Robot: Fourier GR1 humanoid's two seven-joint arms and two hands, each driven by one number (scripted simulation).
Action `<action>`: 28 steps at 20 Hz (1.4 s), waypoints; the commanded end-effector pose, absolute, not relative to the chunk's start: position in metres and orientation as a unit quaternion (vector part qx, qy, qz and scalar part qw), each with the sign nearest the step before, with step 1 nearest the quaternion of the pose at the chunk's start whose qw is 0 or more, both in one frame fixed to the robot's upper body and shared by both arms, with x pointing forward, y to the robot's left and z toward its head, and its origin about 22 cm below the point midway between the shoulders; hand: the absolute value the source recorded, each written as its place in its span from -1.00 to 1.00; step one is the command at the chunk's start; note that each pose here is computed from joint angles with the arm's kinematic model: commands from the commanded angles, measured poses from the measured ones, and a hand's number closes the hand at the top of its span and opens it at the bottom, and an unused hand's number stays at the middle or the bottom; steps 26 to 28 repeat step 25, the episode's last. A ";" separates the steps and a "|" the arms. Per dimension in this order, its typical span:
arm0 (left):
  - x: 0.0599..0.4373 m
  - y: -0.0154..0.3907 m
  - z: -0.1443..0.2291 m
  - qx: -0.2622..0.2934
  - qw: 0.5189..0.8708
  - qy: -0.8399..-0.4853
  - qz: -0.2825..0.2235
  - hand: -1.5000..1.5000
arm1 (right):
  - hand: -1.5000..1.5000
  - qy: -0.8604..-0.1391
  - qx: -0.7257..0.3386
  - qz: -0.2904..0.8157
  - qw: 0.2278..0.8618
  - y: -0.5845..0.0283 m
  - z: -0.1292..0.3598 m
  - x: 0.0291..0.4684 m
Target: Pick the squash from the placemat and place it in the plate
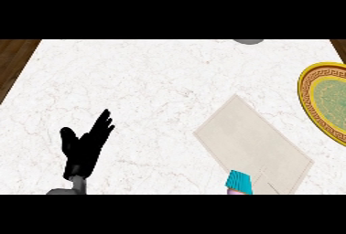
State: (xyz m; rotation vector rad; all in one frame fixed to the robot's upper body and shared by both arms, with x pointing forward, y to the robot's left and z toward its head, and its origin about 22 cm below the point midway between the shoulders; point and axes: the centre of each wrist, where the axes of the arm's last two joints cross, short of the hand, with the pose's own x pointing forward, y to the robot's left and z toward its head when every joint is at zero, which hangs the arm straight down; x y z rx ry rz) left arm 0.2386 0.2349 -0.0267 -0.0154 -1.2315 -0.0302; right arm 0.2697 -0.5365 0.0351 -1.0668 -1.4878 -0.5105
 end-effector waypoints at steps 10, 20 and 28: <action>0.232 0.240 -0.035 0.005 0.830 -0.558 -0.006 0.00 | -1.00 -0.676 -0.344 -0.147 0.635 -0.570 -0.003 0.175; 0.230 0.238 -0.026 0.010 0.831 -0.557 0.001 0.00 | -1.00 -0.656 -0.379 -0.097 0.646 -0.561 -0.031 0.121; 0.245 0.253 -0.023 -0.002 0.832 -0.555 0.004 0.00 | -1.00 -0.650 -0.372 -0.098 0.656 -0.536 -0.041 0.123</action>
